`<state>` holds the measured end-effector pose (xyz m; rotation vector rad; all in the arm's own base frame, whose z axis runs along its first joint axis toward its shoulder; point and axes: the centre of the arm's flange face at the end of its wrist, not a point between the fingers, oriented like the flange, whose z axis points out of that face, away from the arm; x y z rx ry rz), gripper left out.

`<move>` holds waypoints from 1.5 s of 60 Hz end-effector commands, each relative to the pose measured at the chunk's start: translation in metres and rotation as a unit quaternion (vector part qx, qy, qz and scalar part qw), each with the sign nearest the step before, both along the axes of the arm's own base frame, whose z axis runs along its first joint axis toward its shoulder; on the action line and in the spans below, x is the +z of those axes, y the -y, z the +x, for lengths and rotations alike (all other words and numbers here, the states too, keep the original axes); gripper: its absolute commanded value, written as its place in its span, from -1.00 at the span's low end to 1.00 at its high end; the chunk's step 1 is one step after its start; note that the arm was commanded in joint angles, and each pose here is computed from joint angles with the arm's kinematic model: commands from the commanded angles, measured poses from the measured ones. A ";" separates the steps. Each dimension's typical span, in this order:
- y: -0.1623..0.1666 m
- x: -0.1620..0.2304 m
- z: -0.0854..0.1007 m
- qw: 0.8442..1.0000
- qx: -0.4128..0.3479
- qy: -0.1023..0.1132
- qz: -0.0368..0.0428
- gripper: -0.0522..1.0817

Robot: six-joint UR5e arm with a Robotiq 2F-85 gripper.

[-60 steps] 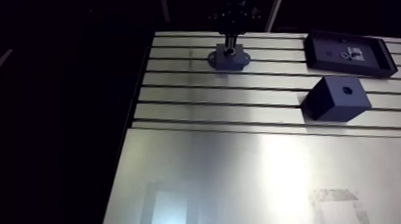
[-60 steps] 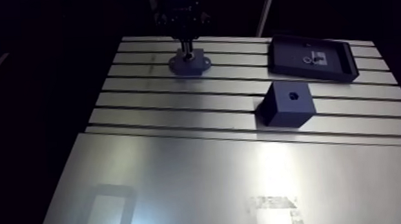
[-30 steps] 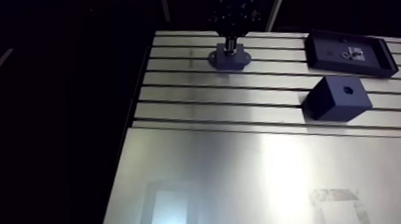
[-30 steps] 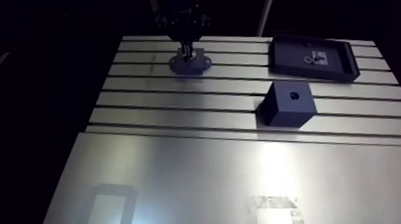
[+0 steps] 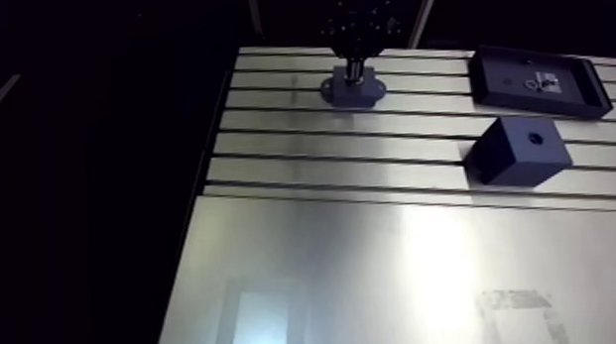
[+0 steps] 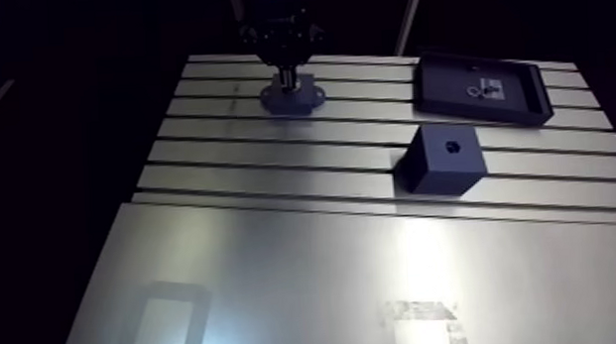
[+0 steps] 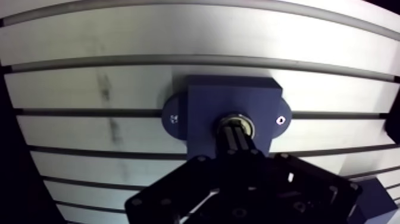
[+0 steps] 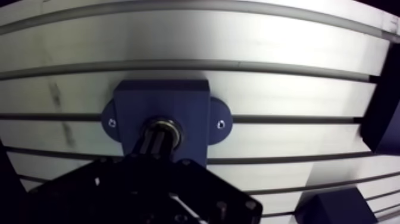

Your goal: Pick up the bearing and press it into the housing until flush.

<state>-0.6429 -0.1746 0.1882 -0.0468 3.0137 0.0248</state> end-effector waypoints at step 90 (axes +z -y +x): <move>-0.001 -0.006 0.003 1.000 0.007 0.005 0.000 0.99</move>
